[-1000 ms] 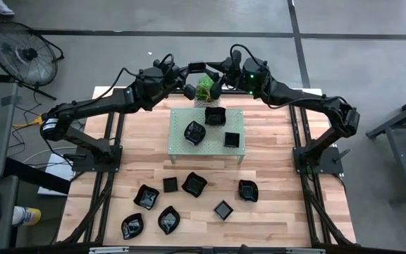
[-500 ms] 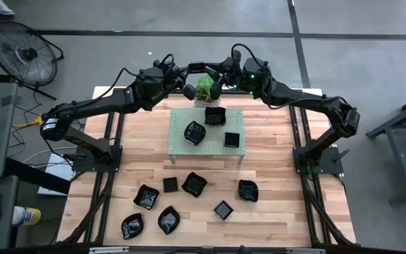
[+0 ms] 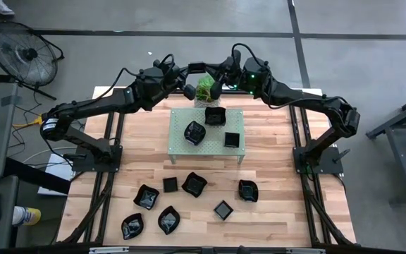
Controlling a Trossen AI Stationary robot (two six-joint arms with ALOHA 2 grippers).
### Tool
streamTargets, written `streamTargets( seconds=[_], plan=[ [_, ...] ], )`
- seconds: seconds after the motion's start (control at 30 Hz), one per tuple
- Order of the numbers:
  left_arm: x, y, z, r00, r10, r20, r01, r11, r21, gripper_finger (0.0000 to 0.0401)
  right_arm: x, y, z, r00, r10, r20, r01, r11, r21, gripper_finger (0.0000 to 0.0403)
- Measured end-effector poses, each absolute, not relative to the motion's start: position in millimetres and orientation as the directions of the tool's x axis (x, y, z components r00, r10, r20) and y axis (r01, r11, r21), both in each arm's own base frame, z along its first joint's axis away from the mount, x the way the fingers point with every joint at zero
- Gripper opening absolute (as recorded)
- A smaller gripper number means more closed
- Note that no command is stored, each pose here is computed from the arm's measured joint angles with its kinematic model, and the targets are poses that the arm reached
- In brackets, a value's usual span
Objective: Pick & Place Mini shaped plates
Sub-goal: Stack the black square plate on the other black square plate on the shelf
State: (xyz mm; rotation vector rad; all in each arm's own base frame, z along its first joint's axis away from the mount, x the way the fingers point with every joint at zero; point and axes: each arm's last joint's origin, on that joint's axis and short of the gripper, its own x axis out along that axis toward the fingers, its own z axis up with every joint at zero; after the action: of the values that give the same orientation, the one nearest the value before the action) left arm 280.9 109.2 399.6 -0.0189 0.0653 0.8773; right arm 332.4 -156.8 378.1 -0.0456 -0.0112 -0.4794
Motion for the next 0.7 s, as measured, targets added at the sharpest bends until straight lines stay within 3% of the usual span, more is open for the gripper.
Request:
streamTargets(
  seconds=[0.17,0.7],
  plan=[
    [281.1,109.0,399.7,0.647,0.760,-0.064,-0.761,0.649,0.009,0.0000,332.5,-156.6,378.9,0.895,-0.445,0.030,0.446,0.894,-0.041,0.0003],
    [281.2,108.8,399.0,0.654,0.753,-0.071,-0.754,0.656,0.014,0.0000,332.6,-156.0,379.2,0.905,-0.425,0.031,0.426,0.904,-0.030,0.0001]
  ],
)
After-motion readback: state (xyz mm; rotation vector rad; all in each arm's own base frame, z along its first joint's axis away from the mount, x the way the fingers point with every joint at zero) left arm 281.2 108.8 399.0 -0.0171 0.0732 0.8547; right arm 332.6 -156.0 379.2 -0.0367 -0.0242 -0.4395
